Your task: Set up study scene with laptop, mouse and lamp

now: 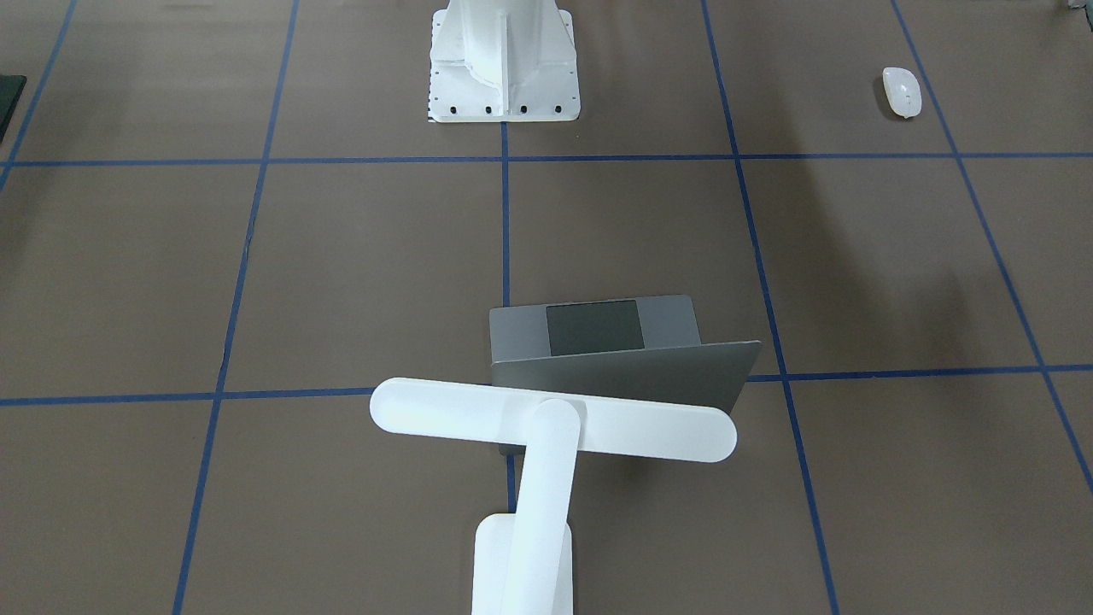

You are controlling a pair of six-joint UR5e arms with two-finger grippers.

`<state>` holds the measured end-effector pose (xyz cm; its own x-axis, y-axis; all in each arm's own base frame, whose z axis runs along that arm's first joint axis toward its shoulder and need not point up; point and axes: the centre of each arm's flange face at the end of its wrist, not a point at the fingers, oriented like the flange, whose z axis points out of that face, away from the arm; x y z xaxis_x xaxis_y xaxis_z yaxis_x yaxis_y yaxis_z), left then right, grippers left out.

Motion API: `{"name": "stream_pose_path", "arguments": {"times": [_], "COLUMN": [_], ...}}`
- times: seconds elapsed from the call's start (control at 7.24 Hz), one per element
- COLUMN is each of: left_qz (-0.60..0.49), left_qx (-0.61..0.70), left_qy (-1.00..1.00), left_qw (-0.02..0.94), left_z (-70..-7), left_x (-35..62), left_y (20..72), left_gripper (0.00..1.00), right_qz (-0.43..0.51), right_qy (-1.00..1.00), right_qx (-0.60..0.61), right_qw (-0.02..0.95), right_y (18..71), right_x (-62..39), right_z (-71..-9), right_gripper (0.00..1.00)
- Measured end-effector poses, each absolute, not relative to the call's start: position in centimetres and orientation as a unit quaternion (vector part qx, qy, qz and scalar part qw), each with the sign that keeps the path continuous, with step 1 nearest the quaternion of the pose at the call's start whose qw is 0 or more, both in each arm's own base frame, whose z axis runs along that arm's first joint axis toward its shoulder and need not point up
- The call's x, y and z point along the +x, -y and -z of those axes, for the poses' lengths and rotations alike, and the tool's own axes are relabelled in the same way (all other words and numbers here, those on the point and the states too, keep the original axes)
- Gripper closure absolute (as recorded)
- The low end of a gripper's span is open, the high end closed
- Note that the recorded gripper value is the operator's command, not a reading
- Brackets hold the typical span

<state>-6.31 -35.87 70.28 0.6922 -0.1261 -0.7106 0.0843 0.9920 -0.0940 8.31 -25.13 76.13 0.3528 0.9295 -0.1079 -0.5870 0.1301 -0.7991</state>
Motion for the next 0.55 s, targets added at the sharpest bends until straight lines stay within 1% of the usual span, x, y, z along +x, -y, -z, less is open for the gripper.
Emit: {"name": "stream_pose_path", "arguments": {"times": [0.28,0.55], "left_qz": [0.057,0.057], "left_qx": [-0.026,-0.027], "left_qy": [-0.388,-0.388], "left_qw": [0.919,0.919], "left_z": [-70.2,-70.3], "left_x": [-6.3,-6.3], "left_y": [35.9,35.9], "left_gripper": [0.00,0.00], "right_qz": [-0.512,-0.502], "right_qy": [0.213,0.229], "right_qx": [-0.425,-0.434], "right_qw": [0.716,0.712], "right_y": [25.6,25.5], "right_x": [6.2,4.6], "right_z": [-78.7,-83.1], "right_gripper": [0.13,0.14]}}
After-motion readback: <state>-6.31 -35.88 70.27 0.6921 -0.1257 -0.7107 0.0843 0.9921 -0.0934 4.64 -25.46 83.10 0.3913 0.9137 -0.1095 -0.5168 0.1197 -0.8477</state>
